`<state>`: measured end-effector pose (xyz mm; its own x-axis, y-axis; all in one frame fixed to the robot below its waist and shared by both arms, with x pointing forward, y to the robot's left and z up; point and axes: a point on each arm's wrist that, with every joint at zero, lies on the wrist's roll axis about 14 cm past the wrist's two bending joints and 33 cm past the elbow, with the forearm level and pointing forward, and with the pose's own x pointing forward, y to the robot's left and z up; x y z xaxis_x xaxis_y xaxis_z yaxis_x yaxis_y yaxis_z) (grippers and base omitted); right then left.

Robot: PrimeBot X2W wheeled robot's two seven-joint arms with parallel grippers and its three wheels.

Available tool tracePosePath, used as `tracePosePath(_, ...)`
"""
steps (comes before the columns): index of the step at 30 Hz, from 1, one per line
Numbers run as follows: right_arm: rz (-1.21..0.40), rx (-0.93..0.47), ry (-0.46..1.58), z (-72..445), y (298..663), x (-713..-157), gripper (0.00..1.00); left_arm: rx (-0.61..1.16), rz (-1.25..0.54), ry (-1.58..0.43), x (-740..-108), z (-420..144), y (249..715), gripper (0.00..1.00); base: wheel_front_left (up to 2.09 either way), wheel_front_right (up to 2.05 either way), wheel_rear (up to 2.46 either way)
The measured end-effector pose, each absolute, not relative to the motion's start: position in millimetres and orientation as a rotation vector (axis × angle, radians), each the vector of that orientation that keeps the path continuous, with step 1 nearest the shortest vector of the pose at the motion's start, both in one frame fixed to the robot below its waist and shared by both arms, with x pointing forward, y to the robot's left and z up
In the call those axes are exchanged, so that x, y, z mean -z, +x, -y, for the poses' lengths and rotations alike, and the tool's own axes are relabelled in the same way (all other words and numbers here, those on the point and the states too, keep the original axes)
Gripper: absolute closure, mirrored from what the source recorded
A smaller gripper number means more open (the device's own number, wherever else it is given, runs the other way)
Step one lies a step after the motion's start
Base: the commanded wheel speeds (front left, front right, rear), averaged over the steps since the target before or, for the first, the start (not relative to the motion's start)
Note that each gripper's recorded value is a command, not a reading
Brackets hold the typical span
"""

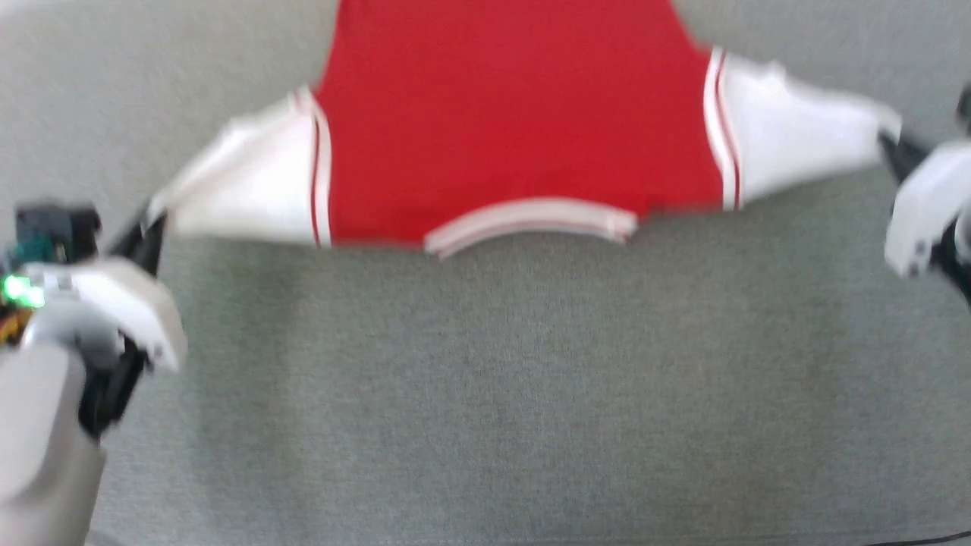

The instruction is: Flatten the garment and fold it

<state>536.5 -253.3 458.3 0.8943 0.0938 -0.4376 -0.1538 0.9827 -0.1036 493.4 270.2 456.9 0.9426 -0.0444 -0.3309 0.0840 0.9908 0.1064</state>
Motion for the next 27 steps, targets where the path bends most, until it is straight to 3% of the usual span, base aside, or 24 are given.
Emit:
tracePosePath(9,-0.627,-0.127,-0.11,273,446,-456,1.0,0.086,-0.435,0.088,-464,-268,402,1.0,0.0,0.0,0.0)
tracePosePath(17,-0.886,-0.149,-0.101,283,353,-428,1.0,0.098,-0.547,-0.014,-460,-247,332,1.0,0.0,0.0,0.0)
tracePosePath(23,-0.932,-0.153,-0.118,282,328,-421,1.0,0.151,-0.759,-0.067,-423,-221,281,1.0,0.0,0.0,0.0)
tracePosePath(27,-0.944,-0.149,-0.091,274,326,-413,1.0,0.16,-0.781,-0.208,-415,-199,278,1.0,0.0,0.0,0.0)
